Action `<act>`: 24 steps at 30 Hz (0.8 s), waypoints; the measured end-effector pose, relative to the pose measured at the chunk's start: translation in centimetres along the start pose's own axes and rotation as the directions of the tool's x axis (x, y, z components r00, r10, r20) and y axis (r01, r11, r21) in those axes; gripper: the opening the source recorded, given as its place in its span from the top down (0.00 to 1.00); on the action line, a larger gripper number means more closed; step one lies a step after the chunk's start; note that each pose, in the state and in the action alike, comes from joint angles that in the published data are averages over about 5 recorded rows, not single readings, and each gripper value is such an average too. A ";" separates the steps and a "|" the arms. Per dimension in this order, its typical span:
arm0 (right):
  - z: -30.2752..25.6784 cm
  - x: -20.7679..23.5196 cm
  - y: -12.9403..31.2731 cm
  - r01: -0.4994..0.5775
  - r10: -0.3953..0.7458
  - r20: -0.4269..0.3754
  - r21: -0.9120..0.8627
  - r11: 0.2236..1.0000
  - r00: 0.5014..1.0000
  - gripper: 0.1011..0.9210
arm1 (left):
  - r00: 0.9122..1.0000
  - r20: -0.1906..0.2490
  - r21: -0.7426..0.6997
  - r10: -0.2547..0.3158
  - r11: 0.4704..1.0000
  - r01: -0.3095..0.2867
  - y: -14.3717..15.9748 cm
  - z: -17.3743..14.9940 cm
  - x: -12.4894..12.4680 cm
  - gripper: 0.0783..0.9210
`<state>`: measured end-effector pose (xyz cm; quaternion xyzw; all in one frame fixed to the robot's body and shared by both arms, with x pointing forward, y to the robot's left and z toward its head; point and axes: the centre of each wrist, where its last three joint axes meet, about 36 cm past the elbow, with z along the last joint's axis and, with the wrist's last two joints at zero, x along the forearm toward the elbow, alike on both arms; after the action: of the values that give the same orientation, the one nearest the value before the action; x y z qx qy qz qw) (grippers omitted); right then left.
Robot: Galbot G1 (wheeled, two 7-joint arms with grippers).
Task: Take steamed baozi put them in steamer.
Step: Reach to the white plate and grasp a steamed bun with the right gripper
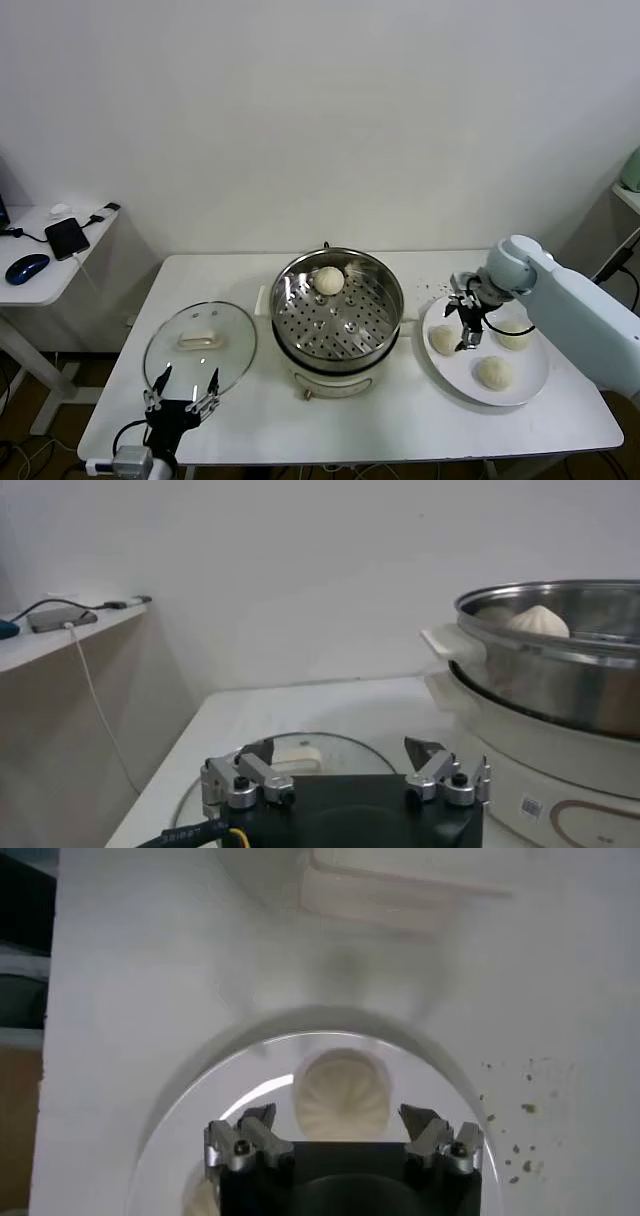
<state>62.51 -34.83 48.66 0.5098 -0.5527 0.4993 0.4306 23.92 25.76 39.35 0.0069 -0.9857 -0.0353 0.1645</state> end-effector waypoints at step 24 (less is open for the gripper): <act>0.7 -3.3 -0.2 -0.008 0.008 -0.014 -0.028 1.000 1.000 0.12 | 1.000 -0.017 -0.004 -0.005 1.000 0.005 -0.2 0.7 -0.1 0.12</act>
<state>63.12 -35.03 45.30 0.4978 -0.5587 0.4967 0.4398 23.77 25.56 38.70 0.0092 -0.9842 -0.0376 0.1730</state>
